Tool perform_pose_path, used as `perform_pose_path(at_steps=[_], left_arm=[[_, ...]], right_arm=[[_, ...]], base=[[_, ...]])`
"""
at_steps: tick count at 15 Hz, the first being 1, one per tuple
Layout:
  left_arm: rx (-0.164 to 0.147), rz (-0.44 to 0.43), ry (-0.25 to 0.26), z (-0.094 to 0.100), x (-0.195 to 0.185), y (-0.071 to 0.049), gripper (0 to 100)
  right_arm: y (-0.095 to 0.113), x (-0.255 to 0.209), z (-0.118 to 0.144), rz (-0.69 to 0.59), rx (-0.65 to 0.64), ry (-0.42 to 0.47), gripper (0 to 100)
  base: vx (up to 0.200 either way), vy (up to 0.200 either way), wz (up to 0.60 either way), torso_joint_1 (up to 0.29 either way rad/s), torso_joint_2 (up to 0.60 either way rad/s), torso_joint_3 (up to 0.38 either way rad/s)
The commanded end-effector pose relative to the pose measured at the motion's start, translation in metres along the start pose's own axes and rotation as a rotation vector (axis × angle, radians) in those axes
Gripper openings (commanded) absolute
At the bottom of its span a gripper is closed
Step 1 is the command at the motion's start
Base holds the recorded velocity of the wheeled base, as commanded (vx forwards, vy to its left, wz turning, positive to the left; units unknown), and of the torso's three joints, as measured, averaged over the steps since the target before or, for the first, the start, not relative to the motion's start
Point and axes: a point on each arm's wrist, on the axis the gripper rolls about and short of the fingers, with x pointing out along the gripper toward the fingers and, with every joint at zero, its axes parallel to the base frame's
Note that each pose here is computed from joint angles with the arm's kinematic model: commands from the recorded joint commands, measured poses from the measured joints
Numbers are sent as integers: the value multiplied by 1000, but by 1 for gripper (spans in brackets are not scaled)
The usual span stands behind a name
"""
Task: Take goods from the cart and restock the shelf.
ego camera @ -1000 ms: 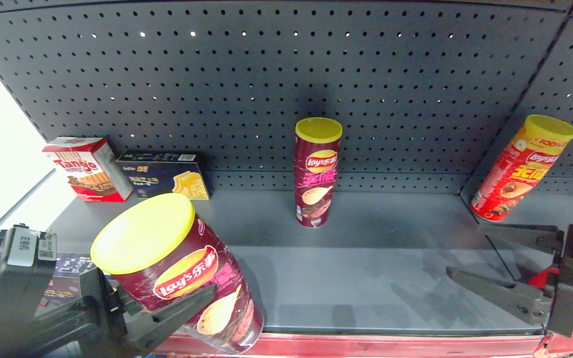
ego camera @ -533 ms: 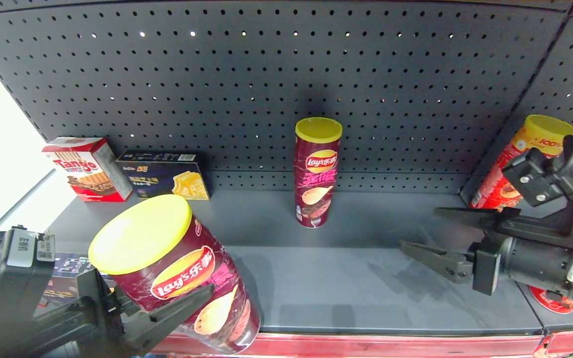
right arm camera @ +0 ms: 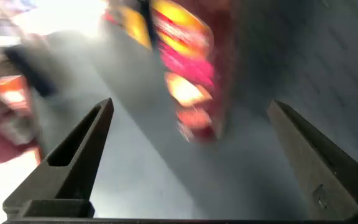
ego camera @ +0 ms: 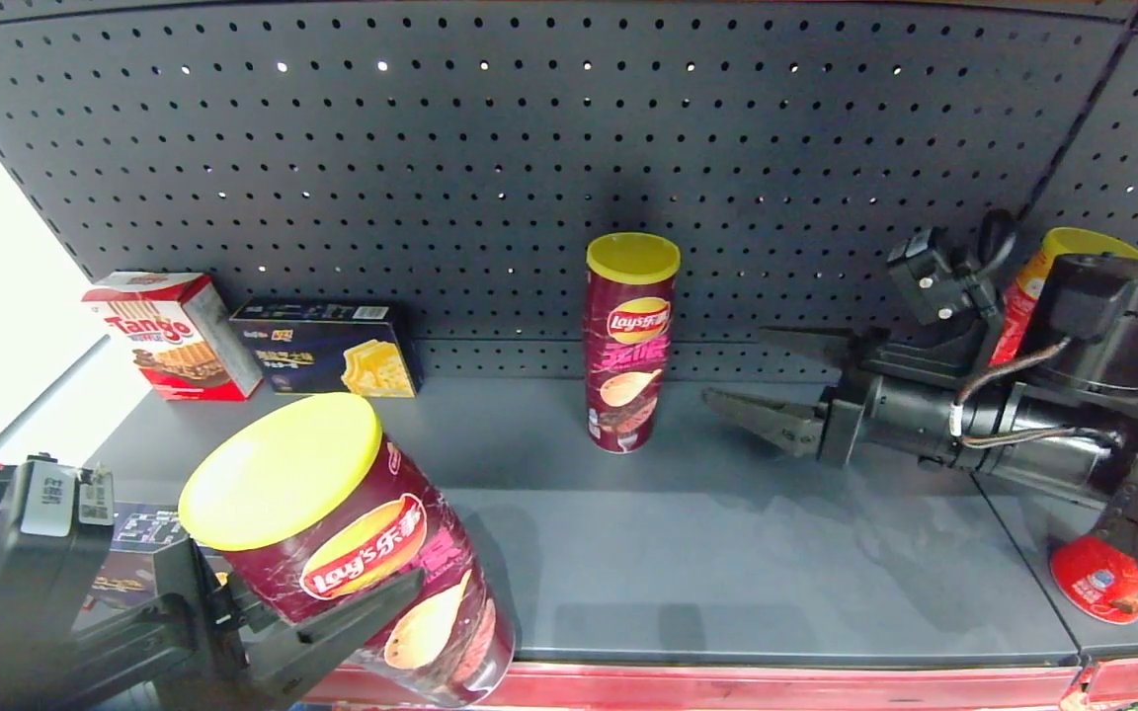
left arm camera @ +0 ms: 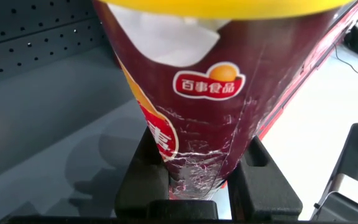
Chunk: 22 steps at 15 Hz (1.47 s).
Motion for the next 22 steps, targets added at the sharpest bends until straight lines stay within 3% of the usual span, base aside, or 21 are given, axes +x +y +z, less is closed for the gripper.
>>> perform_pose_path(at_steps=[1, 4, 9, 13, 17, 22], left_arm=[[0, 7, 0, 0, 0, 1, 0], [-1, 5, 1, 0, 0, 1, 0], [-1, 7, 3, -1, -1, 1, 0], [-22, 10, 7, -4, -5, 0, 0], [-27, 11, 26, -10, -9, -1, 0], [-22, 18, 5, -9, -17, -2, 0]], right_arm=[[-20, 10, -24, 45, -5, 15, 100], [-28, 20, -35, 160, -21, -15, 100], [-46, 52, -46, 172, -26, -23, 100], [-54, 79, -61, 190, -26, -26, 100], [-50, 94, -64, 215, -29, -36, 100], [-37, 112, -67, 233, -26, -43, 100]], base=[[0, 0, 0, 0, 0, 0], [0, 0, 0, 0, 0, 0], [0, 0, 0, 0, 0, 0], [0, 0, 0, 0, 0, 0], [0, 0, 0, 0, 0, 0], [0, 0, 0, 0, 0, 0]])
